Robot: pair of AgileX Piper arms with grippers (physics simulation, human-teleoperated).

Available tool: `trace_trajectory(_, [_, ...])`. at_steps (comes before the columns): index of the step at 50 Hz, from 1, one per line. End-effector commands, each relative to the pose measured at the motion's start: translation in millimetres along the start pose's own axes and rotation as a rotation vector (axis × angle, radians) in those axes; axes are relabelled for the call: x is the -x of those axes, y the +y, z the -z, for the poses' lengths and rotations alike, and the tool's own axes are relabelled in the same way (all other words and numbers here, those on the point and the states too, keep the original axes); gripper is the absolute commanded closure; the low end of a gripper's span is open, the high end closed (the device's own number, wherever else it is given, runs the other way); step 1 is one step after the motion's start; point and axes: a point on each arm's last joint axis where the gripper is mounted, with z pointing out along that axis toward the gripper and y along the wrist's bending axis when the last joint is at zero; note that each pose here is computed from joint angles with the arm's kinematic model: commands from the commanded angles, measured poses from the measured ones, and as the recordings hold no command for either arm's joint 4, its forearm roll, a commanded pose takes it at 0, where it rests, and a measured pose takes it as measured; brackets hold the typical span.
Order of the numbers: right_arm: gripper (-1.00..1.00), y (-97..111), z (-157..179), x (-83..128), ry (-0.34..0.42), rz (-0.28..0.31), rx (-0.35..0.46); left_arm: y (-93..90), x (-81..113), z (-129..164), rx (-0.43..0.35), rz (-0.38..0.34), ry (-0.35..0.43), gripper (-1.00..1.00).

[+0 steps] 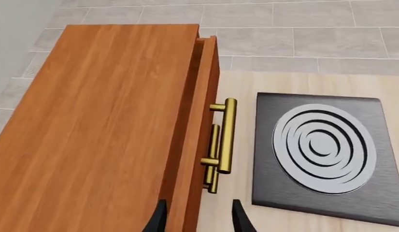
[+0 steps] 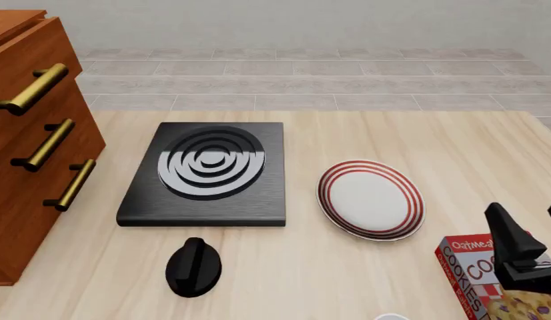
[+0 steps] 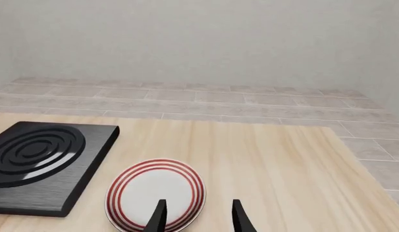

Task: Pick the akita bowl in the top layer of the wooden cabinet and place it on the plate.

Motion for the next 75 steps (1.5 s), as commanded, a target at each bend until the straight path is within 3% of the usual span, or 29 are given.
trace_trajectory(1, [-1.00, 0, -2, 0, 0.004, 0.004, 0.003, 2.0, -9.7, -14, 0.014, 0.012, 0.023, -1.00])
trace_trajectory(51, [-1.00, 1, -3, 0, 0.010, 0.013, 0.010, 5.5, -49.1, -50, 0.044, 0.055, 0.106, -1.00])
trace_trajectory(59, [-1.00, 1, -2, 0, 0.010, 0.013, 0.010, 1.1, -59.1, -55, 0.029, 0.068, 0.131, -1.00])
trace_trajectory(75, [-1.00, 1, -3, 0, 0.009, 0.012, 0.010, -13.7, -60.0, -52, -0.033, 0.079, 0.141, -1.00])
